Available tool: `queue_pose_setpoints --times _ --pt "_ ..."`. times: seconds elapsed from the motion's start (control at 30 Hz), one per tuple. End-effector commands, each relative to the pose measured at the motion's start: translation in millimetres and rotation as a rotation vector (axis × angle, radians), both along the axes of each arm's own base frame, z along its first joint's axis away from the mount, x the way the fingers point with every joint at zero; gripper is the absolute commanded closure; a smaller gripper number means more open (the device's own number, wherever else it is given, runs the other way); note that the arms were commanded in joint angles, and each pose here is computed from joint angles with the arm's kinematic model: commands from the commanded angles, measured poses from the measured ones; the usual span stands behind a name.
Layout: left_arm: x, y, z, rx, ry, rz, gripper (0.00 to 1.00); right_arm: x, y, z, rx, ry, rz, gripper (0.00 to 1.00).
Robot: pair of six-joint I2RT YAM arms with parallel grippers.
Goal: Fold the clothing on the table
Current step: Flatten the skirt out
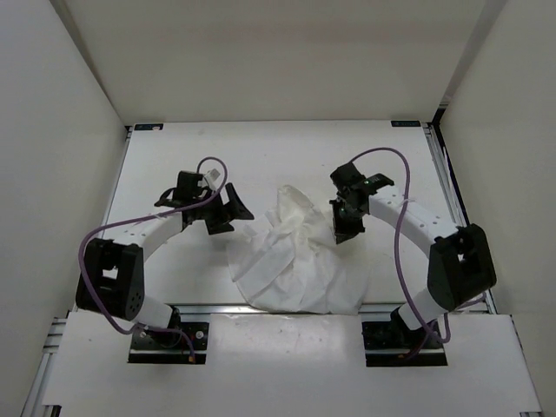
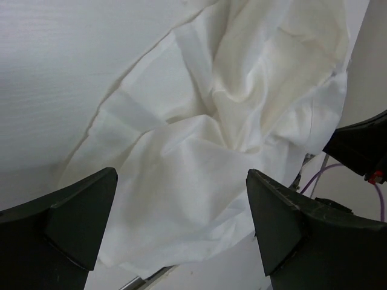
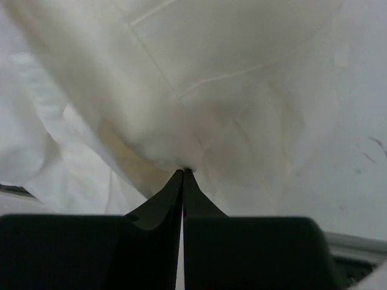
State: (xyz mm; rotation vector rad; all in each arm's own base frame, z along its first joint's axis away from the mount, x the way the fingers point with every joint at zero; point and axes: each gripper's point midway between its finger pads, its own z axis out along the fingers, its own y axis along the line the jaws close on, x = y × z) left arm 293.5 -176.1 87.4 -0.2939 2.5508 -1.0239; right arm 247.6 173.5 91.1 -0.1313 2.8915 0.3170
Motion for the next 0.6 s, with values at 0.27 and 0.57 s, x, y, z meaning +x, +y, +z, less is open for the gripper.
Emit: queue_pose_setpoints --times 0.27,0.57 --pt "73.9 -87.2 62.6 0.077 -0.269 -0.184 0.14 -2.4 -36.6 45.3 -0.113 -0.123 -0.064 1.00" --pt "114.8 -102.7 52.8 0.572 -0.357 -0.116 0.26 -9.9 -6.4 43.9 -0.066 -0.126 -0.009 1.00"
